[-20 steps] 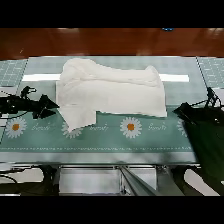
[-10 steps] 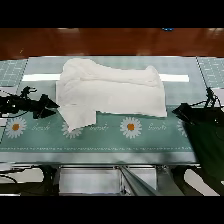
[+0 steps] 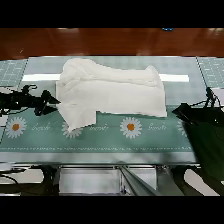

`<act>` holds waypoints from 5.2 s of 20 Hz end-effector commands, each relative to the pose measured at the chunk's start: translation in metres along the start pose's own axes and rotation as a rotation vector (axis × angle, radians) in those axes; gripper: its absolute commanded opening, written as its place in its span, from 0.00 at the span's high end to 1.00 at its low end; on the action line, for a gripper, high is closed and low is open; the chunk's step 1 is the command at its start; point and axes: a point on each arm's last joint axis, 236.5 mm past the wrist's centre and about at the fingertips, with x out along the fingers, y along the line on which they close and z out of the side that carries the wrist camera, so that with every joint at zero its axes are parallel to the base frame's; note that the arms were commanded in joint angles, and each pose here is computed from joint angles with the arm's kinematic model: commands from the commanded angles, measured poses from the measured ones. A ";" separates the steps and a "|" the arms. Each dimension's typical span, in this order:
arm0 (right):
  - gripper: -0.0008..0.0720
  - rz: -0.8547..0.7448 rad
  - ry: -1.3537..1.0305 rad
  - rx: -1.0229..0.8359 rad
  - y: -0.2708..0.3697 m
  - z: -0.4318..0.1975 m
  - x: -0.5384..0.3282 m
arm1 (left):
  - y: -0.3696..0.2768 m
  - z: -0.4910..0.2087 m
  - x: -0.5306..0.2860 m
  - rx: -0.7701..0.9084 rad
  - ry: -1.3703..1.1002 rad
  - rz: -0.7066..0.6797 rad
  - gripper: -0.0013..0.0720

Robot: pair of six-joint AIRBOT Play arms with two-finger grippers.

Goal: Fold the shirts.

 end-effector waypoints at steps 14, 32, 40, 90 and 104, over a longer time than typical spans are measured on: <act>0.41 -0.010 0.083 0.038 -0.020 -0.025 -0.016 | -0.078 0.001 -0.028 0.284 -0.053 -0.082 0.96; 0.96 0.221 0.210 -0.239 0.130 0.033 0.056 | -0.103 0.007 -0.049 0.347 -0.099 -0.107 0.96; 0.96 0.252 -0.454 -0.676 0.296 0.127 -0.247 | -0.274 -0.039 -0.295 0.777 -0.631 -0.354 0.96; 0.95 0.092 0.189 -0.439 0.159 0.148 0.055 | -0.122 0.115 -0.057 0.606 -0.208 0.126 0.96; 0.62 0.007 0.388 -0.330 0.109 0.087 0.091 | -0.045 0.052 -0.014 0.520 0.109 0.185 0.81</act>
